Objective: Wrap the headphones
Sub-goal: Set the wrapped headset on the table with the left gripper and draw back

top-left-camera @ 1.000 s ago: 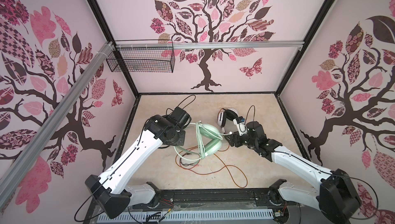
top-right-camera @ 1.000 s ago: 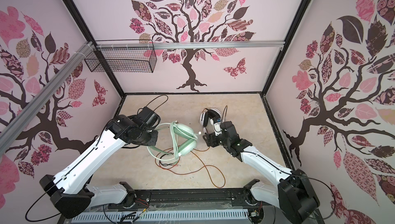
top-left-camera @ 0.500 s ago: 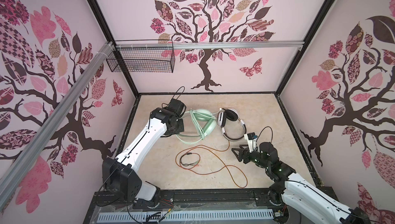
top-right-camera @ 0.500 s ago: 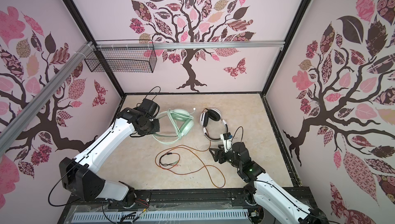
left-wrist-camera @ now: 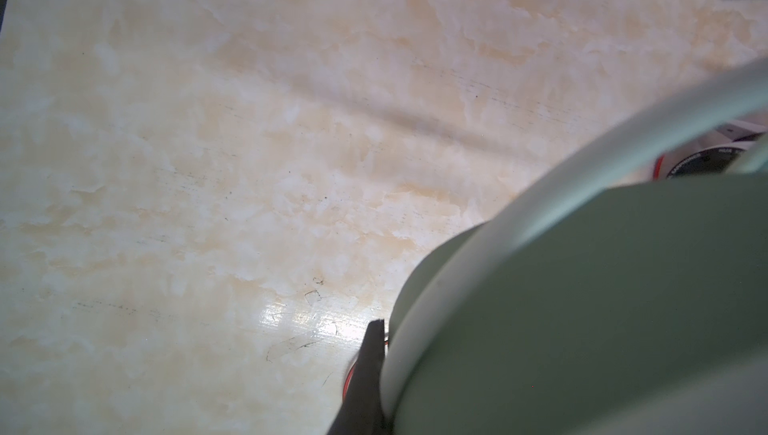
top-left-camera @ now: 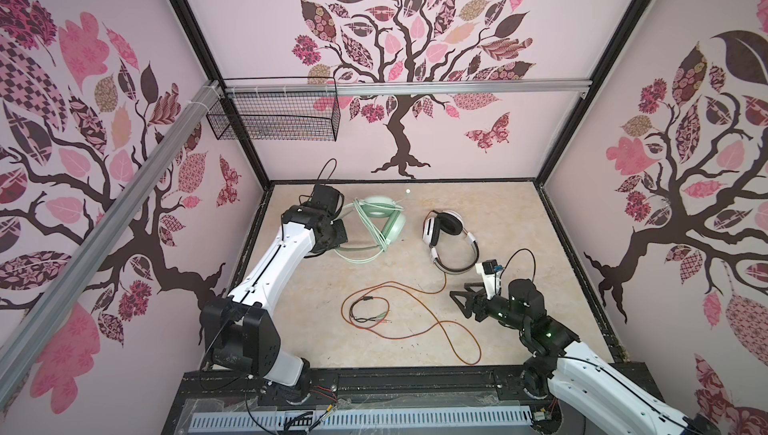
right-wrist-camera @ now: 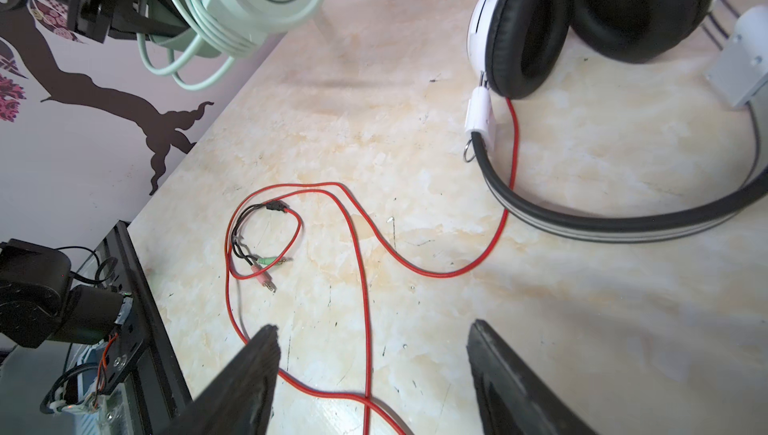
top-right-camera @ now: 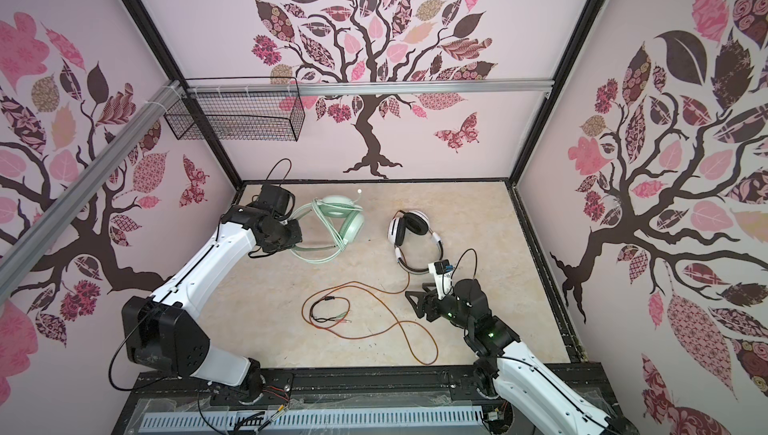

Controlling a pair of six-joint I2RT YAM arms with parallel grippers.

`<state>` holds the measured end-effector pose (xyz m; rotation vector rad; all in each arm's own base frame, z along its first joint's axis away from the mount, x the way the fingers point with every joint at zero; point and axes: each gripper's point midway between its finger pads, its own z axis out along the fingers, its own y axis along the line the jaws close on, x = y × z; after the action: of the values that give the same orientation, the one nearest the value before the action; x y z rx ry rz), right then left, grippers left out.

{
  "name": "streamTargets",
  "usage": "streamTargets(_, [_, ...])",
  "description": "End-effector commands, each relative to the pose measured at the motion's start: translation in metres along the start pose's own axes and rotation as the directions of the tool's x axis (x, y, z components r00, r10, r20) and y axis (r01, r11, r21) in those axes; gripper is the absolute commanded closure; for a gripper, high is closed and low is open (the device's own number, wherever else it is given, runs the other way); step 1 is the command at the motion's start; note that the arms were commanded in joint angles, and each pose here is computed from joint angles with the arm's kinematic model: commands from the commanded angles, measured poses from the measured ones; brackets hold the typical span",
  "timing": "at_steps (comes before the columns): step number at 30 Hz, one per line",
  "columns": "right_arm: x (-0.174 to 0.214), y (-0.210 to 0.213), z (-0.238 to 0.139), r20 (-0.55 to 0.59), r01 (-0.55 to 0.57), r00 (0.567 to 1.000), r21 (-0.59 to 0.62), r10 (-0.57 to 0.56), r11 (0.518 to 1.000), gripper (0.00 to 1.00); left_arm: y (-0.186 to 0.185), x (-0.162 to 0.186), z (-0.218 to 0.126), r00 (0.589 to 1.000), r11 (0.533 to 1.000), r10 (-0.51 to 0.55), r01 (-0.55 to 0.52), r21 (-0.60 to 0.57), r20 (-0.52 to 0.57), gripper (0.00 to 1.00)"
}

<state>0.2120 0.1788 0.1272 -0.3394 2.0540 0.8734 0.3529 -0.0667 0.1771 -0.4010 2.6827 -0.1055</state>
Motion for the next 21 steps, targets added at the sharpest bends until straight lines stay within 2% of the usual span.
streamTargets(1, [-0.009,0.008,0.000,0.007,0.013,1.000,-0.026,-0.013,1.000,0.26,-0.004,-0.015,0.012,0.998,0.997,-0.062,0.063,0.039,-0.027,1.00])
streamTargets(12, [-0.015,0.005,-0.007,0.050,0.028,0.998,0.006,-0.028,1.000,0.25,-0.003,-0.055,0.035,0.986,0.986,-0.143,0.149,0.068,-0.084,1.00])
streamTargets(21, [-0.016,0.005,-0.008,0.054,0.031,0.998,0.008,-0.031,0.999,0.24,0.027,-0.045,0.079,0.940,0.951,-0.270,0.294,0.096,-0.209,1.00])
